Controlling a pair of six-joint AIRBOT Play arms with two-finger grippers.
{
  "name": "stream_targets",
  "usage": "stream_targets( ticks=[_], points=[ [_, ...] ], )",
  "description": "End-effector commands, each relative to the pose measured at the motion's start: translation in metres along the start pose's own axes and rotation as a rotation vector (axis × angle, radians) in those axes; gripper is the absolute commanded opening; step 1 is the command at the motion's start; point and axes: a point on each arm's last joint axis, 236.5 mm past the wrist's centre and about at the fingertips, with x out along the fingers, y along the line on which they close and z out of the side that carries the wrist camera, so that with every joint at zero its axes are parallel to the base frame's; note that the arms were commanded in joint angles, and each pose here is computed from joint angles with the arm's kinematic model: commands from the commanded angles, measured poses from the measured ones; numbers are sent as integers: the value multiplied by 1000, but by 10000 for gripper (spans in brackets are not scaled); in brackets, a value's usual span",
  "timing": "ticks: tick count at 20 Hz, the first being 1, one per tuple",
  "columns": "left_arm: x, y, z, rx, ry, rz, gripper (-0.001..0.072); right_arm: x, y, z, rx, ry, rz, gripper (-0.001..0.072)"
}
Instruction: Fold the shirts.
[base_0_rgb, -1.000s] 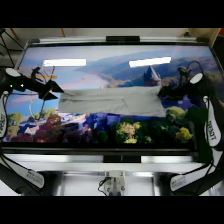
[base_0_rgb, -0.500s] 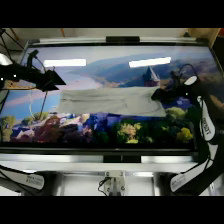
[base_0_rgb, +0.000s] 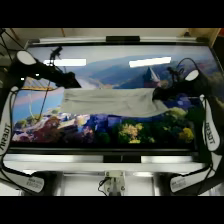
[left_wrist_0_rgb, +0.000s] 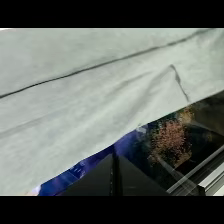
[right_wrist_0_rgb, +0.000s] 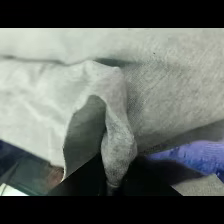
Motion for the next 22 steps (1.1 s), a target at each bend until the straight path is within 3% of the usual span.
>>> stream_targets(
  ticks=[1,9,13,18,22],
  points=[
    [76,-50,-9,34,46,-61,42,-67,42,1,-58,-97,8,63],
    [237,-168,-37,-198,15,-347,40,-164,112,-64,-68,-102,22,63],
    [266,-187,-73,-220,103,-378,39,-177,125,-67,-26,-140,40,63],
    [188,-146,-12,-112,-9,-381,37,-148,151,-44,-37,-147,124,63],
    [34,-65,51,-20,-205,-179,37,-79,207,-11,-76,-159,245,63]
  ],
)
